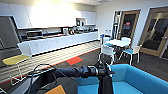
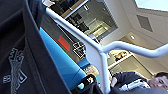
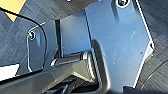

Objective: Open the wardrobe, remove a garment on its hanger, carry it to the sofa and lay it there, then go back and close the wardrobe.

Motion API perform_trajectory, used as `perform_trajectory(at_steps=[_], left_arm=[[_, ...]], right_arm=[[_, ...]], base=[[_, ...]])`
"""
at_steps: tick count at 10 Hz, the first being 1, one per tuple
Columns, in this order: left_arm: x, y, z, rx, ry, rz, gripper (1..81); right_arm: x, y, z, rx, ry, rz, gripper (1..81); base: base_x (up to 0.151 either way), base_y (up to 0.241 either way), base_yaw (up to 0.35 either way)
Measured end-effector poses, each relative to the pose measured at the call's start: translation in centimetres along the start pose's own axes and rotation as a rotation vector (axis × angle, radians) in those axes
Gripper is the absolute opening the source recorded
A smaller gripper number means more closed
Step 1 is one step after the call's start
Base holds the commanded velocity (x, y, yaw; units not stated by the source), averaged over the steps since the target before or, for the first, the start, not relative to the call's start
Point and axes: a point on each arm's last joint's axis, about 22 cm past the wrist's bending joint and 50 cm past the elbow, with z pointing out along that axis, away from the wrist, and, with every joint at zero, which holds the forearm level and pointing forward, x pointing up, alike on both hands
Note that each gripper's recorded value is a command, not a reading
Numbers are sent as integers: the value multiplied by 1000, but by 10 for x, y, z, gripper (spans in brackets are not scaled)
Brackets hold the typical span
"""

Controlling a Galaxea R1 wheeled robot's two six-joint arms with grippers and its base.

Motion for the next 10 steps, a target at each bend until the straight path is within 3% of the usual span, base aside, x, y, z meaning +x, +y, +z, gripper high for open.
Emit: perform_trajectory(at_steps=[4,10], left_arm=[[0,-1,0,-3,2,2,10],[-5,-14,3,-4,-5,-23,10]], right_arm=[[-3,-1,0,1,-3,2,811],[-12,1,-1,-3,-19,10,811]], base=[[98,0,0],[0,0,0]])
